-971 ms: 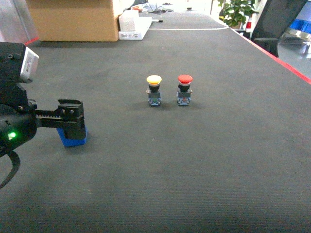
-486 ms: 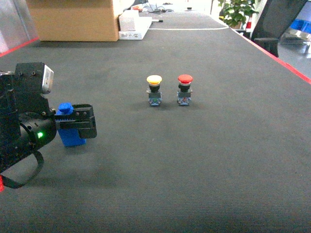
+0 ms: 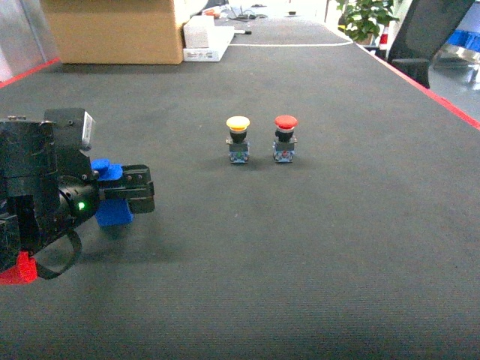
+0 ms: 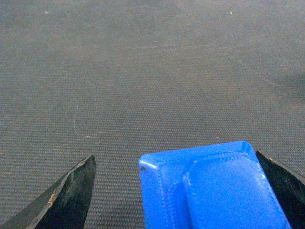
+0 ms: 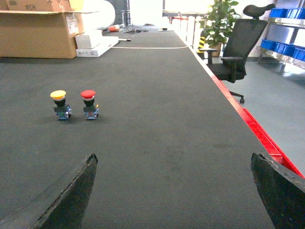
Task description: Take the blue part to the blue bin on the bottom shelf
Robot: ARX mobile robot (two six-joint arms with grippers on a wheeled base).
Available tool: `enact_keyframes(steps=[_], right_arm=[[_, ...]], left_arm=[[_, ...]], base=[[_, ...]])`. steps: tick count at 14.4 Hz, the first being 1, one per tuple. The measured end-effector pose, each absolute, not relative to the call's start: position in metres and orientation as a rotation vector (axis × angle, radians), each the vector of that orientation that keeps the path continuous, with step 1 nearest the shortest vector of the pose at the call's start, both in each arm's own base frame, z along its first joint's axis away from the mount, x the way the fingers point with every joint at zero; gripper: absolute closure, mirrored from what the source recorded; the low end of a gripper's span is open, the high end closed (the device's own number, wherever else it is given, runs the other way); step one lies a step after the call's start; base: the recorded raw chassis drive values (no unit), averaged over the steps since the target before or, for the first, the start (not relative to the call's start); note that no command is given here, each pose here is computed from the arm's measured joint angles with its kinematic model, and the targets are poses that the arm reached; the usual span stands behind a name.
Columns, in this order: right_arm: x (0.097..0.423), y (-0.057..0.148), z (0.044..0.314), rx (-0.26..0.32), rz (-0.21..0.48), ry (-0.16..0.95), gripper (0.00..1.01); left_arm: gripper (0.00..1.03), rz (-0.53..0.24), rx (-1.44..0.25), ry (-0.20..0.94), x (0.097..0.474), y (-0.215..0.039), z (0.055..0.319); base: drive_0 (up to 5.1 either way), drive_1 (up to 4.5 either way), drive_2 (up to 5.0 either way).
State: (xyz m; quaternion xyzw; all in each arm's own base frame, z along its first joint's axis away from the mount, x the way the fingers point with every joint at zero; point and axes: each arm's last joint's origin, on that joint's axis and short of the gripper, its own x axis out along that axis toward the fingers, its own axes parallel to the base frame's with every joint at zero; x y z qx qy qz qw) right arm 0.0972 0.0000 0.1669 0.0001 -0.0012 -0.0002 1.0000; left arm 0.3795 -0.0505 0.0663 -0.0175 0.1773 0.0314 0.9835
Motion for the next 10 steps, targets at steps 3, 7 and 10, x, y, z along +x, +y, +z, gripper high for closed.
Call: enact_keyframes(steps=[3,7,10], right_arm=[[0.097,0.0,0.167,0.0,0.0,-0.002,0.03],[0.097,0.0,0.167,0.0,0.0,-0.003,0.03],[0.097,0.0,0.167,0.0,0.0,-0.002,0.03]], left_arm=[[0.4,0.05,-0.037,0.368,0.379,-0.051,0.065],[0.57,0.057,-0.042,0.371,0.379,-0.051,0.065],[0.57,0.07,-0.048,0.334,0.37,-0.048,0.076]], base=[[0.0,0.0,0.0],[0.0,0.0,0.0],[0.0,0.0,0.0]])
